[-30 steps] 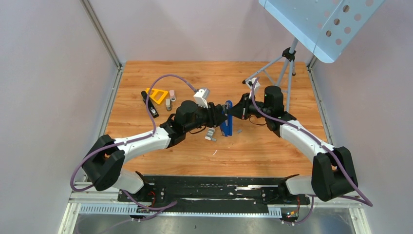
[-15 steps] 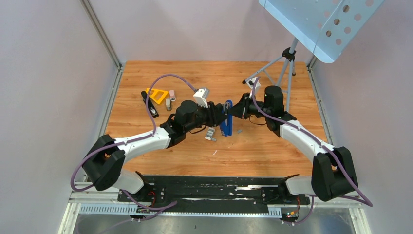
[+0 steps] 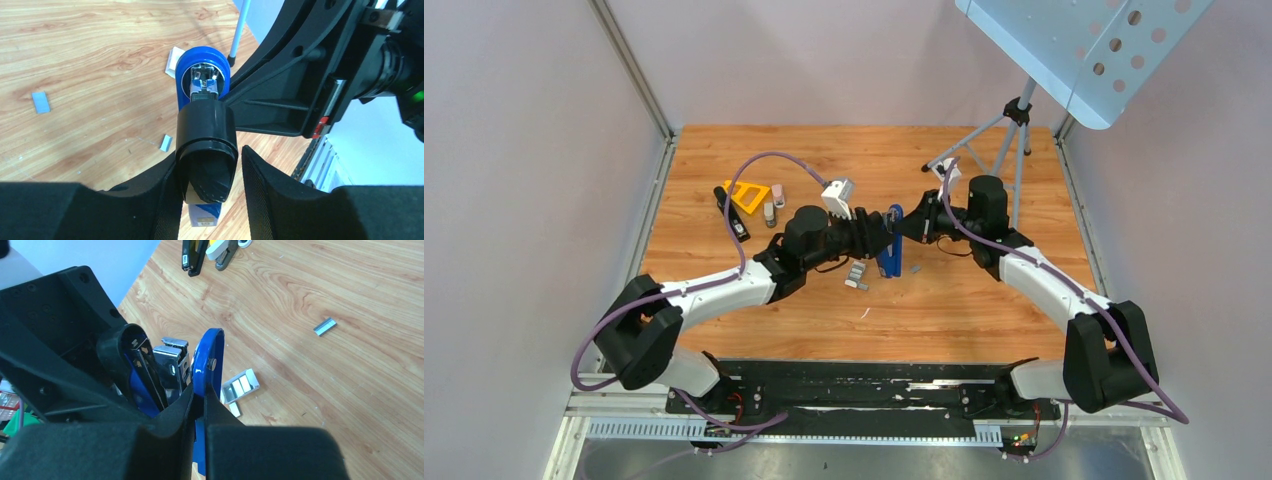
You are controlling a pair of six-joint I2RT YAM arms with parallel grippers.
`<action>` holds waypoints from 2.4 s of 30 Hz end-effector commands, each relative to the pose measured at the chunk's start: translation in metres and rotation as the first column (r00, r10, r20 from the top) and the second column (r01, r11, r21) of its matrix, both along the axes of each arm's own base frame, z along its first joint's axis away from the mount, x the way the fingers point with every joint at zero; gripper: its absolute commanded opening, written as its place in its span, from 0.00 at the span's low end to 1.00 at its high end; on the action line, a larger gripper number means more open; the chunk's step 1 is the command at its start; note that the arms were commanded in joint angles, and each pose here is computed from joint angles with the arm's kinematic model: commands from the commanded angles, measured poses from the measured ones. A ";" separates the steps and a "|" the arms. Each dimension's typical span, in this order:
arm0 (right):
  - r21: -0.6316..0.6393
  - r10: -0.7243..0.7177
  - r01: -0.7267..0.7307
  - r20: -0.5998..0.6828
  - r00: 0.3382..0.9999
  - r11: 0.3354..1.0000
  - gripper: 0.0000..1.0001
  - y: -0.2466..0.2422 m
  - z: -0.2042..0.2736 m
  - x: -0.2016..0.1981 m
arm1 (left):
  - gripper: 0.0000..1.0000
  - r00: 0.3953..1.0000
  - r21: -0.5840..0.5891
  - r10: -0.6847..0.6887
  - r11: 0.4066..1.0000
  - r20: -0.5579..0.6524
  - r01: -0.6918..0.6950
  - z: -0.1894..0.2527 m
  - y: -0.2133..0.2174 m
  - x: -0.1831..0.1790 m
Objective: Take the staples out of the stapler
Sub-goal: Unload the staple at the center of the board.
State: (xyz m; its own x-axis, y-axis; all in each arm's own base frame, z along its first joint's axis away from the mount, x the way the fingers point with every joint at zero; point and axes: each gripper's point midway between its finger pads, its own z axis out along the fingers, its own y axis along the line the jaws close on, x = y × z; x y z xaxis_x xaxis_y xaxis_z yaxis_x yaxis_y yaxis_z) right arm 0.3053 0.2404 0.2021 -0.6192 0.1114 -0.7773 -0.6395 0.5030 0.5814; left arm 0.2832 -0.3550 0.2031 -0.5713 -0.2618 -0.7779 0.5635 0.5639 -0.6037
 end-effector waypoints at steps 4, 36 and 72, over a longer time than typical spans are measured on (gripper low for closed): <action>-0.036 -0.039 0.042 0.081 0.996 0.998 0.00 -0.016 0.005 0.012 | 0.57 0.991 -0.096 0.006 0.995 0.137 0.007 0.046 0.003 -0.005; -0.271 0.192 -0.074 0.443 0.876 0.960 0.00 -0.026 0.035 0.027 | 0.87 0.981 -0.139 0.071 0.989 0.182 -0.046 0.059 0.011 0.007; -0.344 0.094 0.125 0.553 0.828 0.931 0.00 -0.055 0.055 0.072 | 0.03 0.998 -0.055 -0.056 0.997 -0.029 0.055 -0.024 -0.004 0.017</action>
State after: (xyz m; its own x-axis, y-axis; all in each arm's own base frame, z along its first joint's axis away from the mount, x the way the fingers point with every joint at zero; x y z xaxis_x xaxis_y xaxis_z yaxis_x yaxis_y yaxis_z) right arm 0.3446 0.2003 0.2109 -0.2303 -0.2420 -0.9425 -0.8321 0.5512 0.0618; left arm 0.3071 -0.3594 0.2033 -0.5524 -0.2750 -0.7869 0.5964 0.5291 -0.6036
